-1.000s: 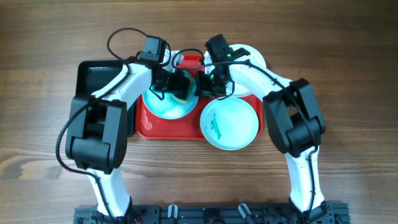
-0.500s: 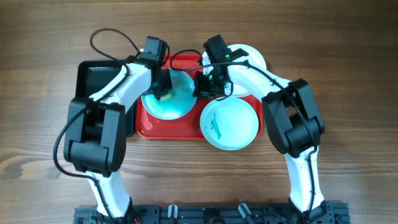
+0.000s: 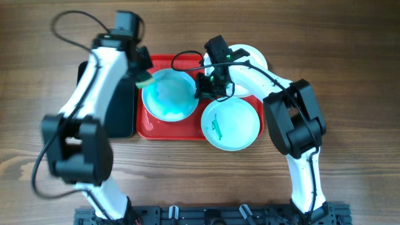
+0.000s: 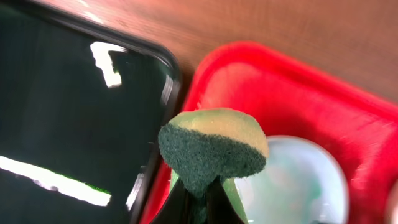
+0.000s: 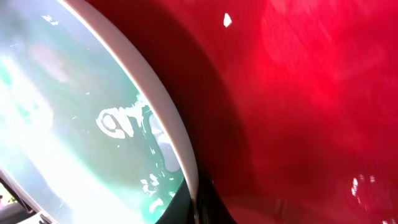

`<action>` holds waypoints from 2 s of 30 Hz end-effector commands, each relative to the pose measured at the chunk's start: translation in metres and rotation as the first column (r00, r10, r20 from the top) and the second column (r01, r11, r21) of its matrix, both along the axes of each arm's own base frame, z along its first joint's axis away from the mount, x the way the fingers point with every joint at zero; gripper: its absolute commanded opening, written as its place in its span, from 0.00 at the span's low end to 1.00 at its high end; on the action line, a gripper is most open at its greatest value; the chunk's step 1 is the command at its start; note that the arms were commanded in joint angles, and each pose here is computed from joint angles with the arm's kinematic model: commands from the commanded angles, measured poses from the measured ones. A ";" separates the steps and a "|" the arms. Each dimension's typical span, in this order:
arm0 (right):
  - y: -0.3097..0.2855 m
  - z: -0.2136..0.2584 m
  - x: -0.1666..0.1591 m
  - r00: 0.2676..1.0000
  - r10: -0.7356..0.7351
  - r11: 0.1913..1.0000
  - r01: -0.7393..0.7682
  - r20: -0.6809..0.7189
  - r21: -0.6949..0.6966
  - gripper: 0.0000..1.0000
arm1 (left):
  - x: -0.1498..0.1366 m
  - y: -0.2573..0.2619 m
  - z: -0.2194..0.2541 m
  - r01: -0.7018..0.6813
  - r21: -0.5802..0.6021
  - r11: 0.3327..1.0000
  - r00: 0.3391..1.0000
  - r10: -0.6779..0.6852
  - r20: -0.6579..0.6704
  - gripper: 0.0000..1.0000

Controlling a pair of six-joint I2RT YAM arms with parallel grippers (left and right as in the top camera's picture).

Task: Clean dirty plates on tray and stack at the side
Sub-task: 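Lift the sponge away with the left gripper, raise the plate with right, then carry the cleaned plate right of the red tray and set it down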

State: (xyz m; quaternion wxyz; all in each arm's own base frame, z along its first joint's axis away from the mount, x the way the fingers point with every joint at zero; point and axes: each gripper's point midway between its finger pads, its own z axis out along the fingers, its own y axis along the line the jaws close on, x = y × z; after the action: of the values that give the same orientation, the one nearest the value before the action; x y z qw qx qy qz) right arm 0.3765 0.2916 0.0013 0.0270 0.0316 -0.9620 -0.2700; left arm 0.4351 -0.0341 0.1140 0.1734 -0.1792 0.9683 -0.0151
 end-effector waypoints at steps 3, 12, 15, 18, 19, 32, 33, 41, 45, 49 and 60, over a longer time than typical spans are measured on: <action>-0.031 0.038 0.021 0.983 -0.031 0.985 0.061 0.178 -0.163 0.04 | -0.010 0.022 0.032 -0.056 -0.024 0.998 0.998 0.056 0.027 0.04; -0.080 0.125 0.034 0.841 0.030 0.822 0.288 0.541 -0.492 0.04 | -0.018 0.017 0.025 -0.047 -0.047 0.998 0.999 0.047 -0.012 0.04; -0.088 0.147 0.029 0.767 0.110 0.709 0.385 0.633 -0.591 0.04 | -0.018 0.017 0.023 -0.046 -0.051 0.998 0.999 0.045 -0.017 0.04; -0.081 0.161 0.022 0.707 0.191 0.642 0.435 0.681 -0.631 0.04 | -0.018 0.017 0.023 -0.046 -0.051 0.998 0.999 0.045 -0.017 0.04; -0.077 0.168 0.019 0.678 0.222 0.618 0.458 0.701 -0.639 0.04 | -0.018 0.016 0.023 -0.046 -0.051 0.998 0.999 0.045 -0.017 0.04; -0.061 0.233 -0.007 0.433 0.458 0.415 0.669 0.777 -0.617 0.04 | -0.020 0.012 0.021 -0.035 -0.058 0.998 0.999 0.034 -0.024 0.04; -0.059 0.237 -0.010 0.419 0.469 0.409 0.677 0.778 -0.611 0.04 | -0.020 0.012 0.021 -0.035 -0.058 0.998 0.999 0.034 -0.024 0.04; -0.035 0.216 -0.024 0.476 0.440 0.521 0.555 0.761 -0.648 0.04 | -0.020 0.012 0.021 -0.035 -0.058 0.998 0.999 0.033 -0.024 0.04; -0.028 0.181 -0.029 0.647 0.317 0.681 0.354 0.694 -0.641 0.04 | -0.020 0.012 0.021 -0.035 -0.058 0.998 0.999 0.033 -0.024 0.04; -0.041 0.176 -0.024 0.767 0.168 0.805 0.256 0.619 -0.535 0.04 | -0.020 0.012 0.021 -0.035 -0.058 0.998 0.999 0.033 -0.023 0.04; -0.164 0.217 0.010 0.852 -0.224 0.906 0.361 0.473 -0.222 0.04 | -0.019 -0.009 0.022 0.016 -0.058 0.998 1.000 -0.017 -0.012 0.04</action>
State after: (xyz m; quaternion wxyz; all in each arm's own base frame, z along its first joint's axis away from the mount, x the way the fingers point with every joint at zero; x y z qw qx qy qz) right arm 0.3874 0.1422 0.2079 -0.2429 -0.0385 -0.9681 -0.0470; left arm 0.4163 -0.0337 0.1412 0.1676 -0.1826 0.9682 -0.0351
